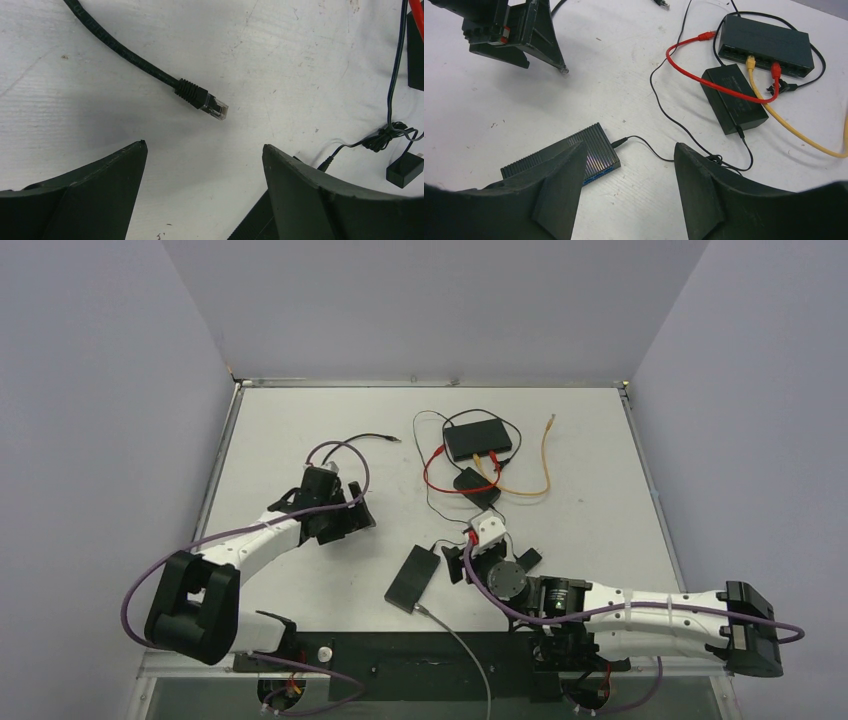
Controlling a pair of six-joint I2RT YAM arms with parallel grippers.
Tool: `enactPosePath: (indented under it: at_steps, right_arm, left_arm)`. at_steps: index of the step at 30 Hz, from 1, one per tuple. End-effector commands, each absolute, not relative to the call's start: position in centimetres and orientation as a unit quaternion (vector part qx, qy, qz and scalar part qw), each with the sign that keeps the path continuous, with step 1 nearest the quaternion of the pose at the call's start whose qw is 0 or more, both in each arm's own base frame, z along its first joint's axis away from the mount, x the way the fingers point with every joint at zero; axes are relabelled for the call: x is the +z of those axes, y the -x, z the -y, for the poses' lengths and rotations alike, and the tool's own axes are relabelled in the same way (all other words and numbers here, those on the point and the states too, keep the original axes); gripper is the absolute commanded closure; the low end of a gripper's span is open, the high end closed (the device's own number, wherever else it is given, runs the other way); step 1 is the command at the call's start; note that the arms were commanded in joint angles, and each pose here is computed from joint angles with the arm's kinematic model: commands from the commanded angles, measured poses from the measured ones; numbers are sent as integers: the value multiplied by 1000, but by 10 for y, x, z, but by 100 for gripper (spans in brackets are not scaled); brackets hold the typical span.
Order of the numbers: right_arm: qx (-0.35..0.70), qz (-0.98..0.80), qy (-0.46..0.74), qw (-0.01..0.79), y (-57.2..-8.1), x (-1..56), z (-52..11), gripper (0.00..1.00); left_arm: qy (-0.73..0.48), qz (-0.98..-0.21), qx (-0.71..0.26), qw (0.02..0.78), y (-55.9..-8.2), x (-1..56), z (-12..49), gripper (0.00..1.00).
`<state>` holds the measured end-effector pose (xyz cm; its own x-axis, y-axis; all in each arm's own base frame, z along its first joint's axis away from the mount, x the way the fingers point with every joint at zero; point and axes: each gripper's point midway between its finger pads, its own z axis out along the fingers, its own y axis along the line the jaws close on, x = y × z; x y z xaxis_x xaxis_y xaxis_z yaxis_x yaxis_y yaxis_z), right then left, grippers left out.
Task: Insert the plug into the switch port
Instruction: Insert the connector into the switch port, then pick up the connector from the center of the board.
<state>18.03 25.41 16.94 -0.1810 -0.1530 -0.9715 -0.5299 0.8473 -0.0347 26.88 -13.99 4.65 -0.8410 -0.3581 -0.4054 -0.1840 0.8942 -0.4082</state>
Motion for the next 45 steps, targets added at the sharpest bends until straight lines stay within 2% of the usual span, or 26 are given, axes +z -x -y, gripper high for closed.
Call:
enactPosePath:
  at_steps: [1, 5, 8, 22, 38, 45]
  right_arm:
    - [164, -748, 199, 611, -183, 175, -245, 40]
    - [167, -748, 194, 613, -182, 174, -239, 40]
    - [173, -746, 189, 615, -181, 176, -235, 40]
    - [174, -744, 183, 619, -180, 173, -224, 39]
    - [169, -747, 183, 617, -181, 169, -223, 39]
    - [169, -746, 189, 616, -181, 172, -227, 39]
  left_arm:
    - [152, -926, -218, 268, -298, 63, 155, 17]
    - [165, -927, -221, 255, -305, 52, 159, 23]
    - [177, -927, -220, 246, -310, 45, 160, 33]
    - [210, -927, -221, 216, -317, 20, 155, 58]
    - [206, -931, -234, 189, -309, 0, 156, 99]
    - [206, -927, -239, 202, -300, 6, 151, 100]
